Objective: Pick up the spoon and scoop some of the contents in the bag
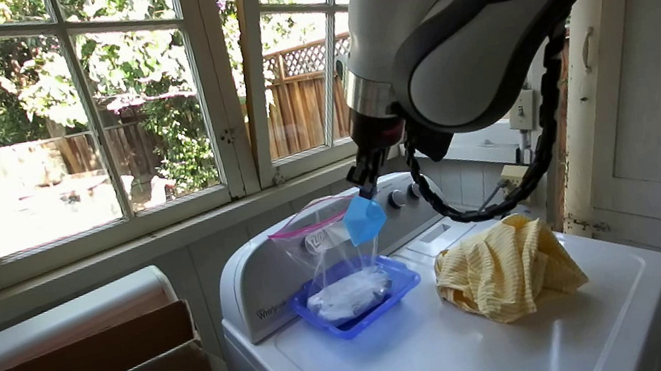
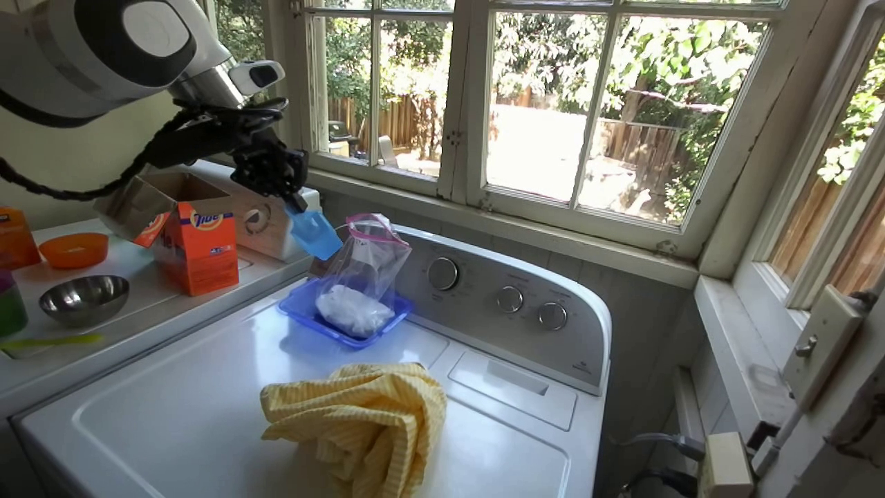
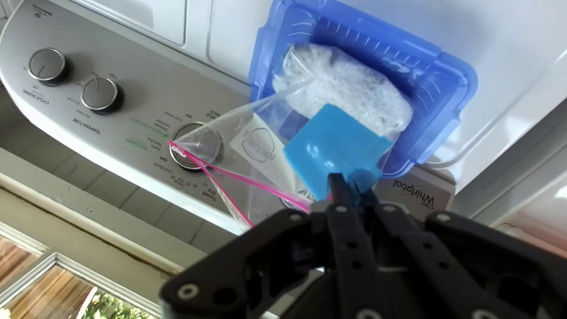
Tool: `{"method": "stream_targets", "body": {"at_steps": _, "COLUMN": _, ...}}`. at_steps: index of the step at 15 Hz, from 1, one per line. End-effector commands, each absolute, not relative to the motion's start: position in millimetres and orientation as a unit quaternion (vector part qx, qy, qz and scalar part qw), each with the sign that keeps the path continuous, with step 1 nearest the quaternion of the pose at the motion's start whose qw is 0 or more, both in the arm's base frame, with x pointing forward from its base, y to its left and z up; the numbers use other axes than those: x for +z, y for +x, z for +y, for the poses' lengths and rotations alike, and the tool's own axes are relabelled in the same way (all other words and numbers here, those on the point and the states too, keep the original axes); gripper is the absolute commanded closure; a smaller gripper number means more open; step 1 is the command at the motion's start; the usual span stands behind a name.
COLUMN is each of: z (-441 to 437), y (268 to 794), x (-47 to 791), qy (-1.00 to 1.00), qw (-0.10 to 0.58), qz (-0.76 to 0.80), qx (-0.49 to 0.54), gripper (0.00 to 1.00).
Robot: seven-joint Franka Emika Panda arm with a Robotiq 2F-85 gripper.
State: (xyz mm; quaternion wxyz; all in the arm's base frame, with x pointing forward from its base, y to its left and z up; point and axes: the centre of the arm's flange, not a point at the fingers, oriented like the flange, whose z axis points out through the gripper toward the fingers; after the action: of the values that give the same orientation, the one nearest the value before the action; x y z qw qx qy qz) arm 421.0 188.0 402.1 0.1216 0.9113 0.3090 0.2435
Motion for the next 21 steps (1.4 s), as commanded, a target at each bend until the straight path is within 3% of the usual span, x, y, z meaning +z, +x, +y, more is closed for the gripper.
{"method": "stream_targets", "body": {"at_steps": 1, "z": 189.0, "y": 430.9, "x": 390.9, "qy": 0.888, "qw": 0.14, "qz": 0.327, "qx": 0.293, "gripper": 0.98}}
{"method": "stream_targets", "body": {"at_steps": 10, "z": 174.9, "y": 455.2, "x": 385.5, "qy": 0.787, "qw": 0.186, "qz": 0.411, "qx": 0.421, "gripper": 0.98}}
{"method": "stream_targets", "body": {"at_steps": 21, "z": 173.3, "y": 446.2, "x": 357.0, "qy": 0.804, "qw": 0.162, "qz": 0.408, "qx": 0.4, "gripper": 0.98}}
